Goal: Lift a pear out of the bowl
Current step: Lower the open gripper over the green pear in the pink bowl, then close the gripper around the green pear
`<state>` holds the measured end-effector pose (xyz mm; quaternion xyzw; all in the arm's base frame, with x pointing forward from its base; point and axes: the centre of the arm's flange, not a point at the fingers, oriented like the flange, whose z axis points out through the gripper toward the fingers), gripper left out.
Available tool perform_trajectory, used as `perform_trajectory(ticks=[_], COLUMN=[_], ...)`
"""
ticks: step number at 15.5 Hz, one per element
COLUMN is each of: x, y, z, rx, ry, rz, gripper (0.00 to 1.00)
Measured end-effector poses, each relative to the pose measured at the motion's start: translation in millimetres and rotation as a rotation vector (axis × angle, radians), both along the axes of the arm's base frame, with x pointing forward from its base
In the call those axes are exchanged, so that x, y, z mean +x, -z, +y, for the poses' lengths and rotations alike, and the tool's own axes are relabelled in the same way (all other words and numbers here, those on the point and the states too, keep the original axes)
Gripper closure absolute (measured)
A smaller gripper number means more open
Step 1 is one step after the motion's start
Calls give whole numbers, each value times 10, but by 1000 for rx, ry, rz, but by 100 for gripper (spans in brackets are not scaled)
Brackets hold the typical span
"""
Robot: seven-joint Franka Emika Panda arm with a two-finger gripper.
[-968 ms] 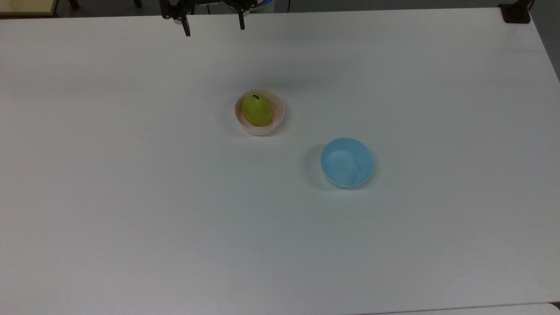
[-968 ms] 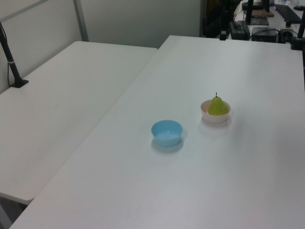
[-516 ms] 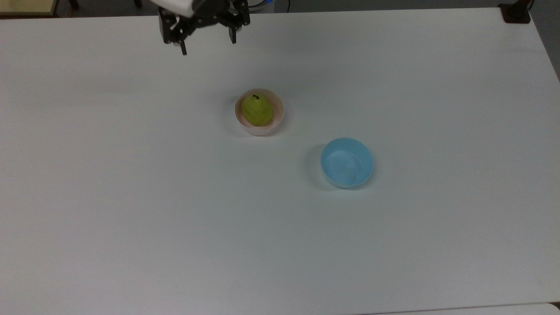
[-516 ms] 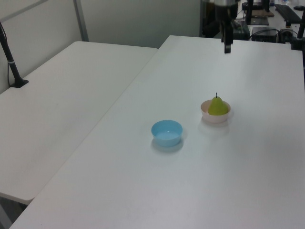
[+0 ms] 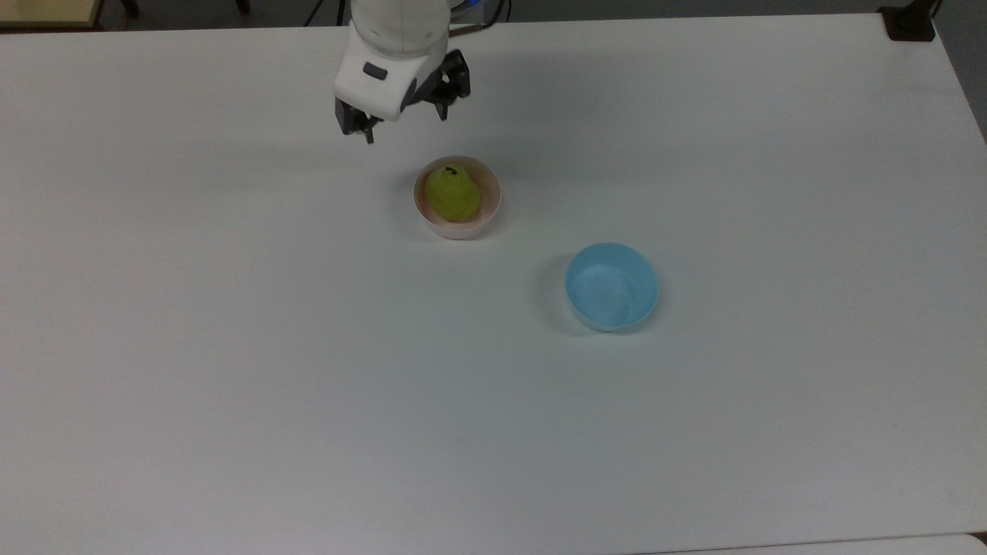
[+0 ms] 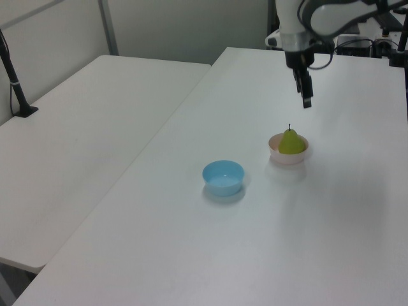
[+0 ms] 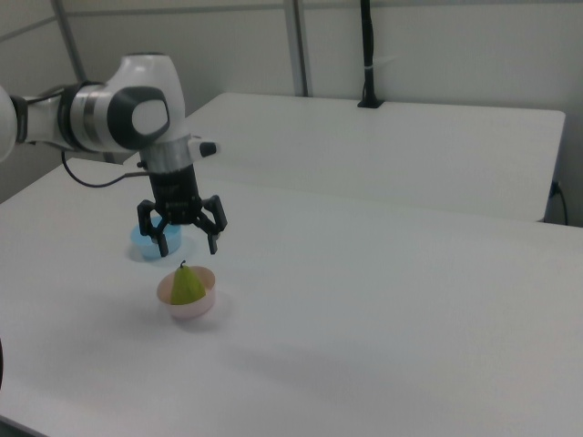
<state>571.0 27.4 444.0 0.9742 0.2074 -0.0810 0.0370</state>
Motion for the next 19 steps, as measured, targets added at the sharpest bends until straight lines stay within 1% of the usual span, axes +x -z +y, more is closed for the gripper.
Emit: perform_trajectory(ticks=[3,6,11,13,14,15,16,18,19], x=[-9,-16,31,48,48,47,45,41,38], y=[344,602,797,842,855,864,869,860,861], z=[152,293,366,368,368,370,378,411,426], rx=[38,75,84,85,85,84,85,86,86], ry=[59,77,84,84,84,84,83,77,74], rz=[-40,-48,-54,-58,-55,-54,-53,-54,-53], gripper=[0,0,0,15,15,21,32,50,50])
